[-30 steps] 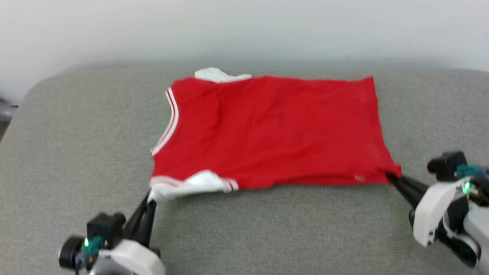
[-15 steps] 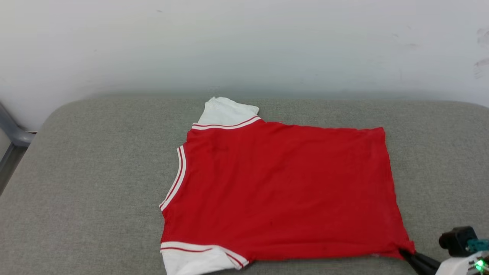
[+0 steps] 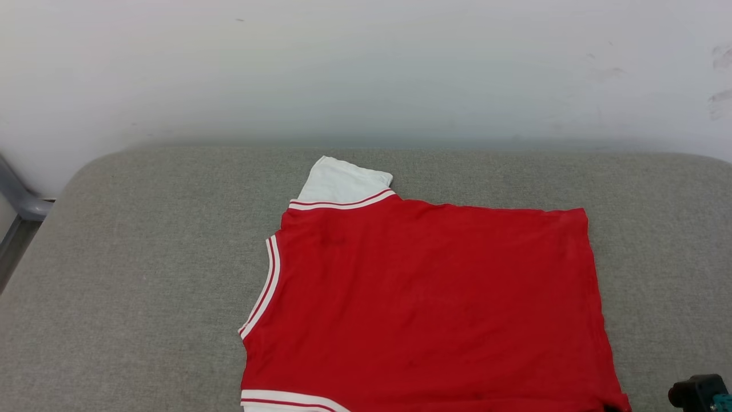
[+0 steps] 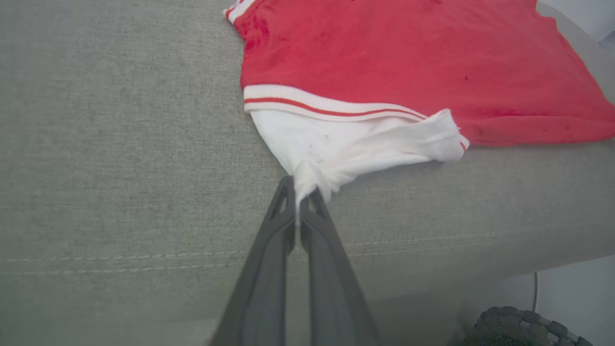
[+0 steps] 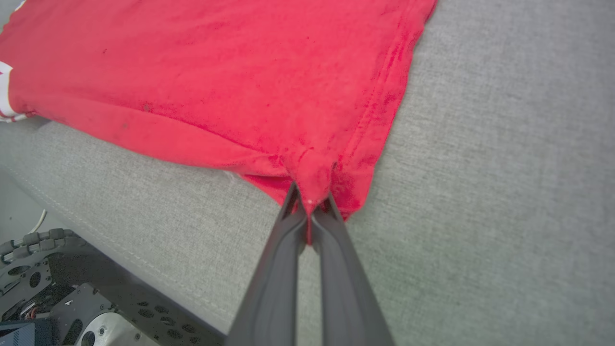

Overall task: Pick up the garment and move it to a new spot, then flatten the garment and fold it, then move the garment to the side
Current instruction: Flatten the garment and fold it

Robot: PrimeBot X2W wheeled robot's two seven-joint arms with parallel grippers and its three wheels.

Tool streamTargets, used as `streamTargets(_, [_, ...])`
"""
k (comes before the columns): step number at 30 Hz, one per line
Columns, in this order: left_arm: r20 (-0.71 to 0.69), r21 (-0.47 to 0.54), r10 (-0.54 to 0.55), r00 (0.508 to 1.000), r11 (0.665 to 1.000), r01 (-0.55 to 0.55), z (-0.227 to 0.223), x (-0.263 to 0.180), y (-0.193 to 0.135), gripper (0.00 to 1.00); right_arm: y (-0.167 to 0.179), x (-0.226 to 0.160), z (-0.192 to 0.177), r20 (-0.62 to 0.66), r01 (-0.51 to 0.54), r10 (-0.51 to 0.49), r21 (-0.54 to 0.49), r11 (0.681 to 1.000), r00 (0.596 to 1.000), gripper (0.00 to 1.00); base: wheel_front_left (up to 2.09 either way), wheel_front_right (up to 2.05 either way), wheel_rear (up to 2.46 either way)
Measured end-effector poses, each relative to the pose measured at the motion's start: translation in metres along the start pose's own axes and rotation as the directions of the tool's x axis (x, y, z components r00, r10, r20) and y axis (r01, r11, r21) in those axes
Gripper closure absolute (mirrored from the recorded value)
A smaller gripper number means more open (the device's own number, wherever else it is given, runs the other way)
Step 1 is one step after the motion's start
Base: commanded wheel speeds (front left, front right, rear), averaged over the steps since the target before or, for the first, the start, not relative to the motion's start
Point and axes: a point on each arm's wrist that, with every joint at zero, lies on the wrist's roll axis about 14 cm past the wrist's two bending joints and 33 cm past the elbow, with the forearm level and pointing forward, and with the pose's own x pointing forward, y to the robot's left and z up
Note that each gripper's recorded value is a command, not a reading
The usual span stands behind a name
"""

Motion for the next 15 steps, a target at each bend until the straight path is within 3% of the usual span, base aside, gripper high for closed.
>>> streamTargets(15, [0.212, 0.243, -0.148, 0.966, 0.966, 0.094, 0.111, 0.069, -0.013, 1.0, -0.002, 0.012, 0.048, 0.093, 0.017, -0.021, 0.043, 0.999, 0.995, 1.0, 0.0, 0.0, 0.0])
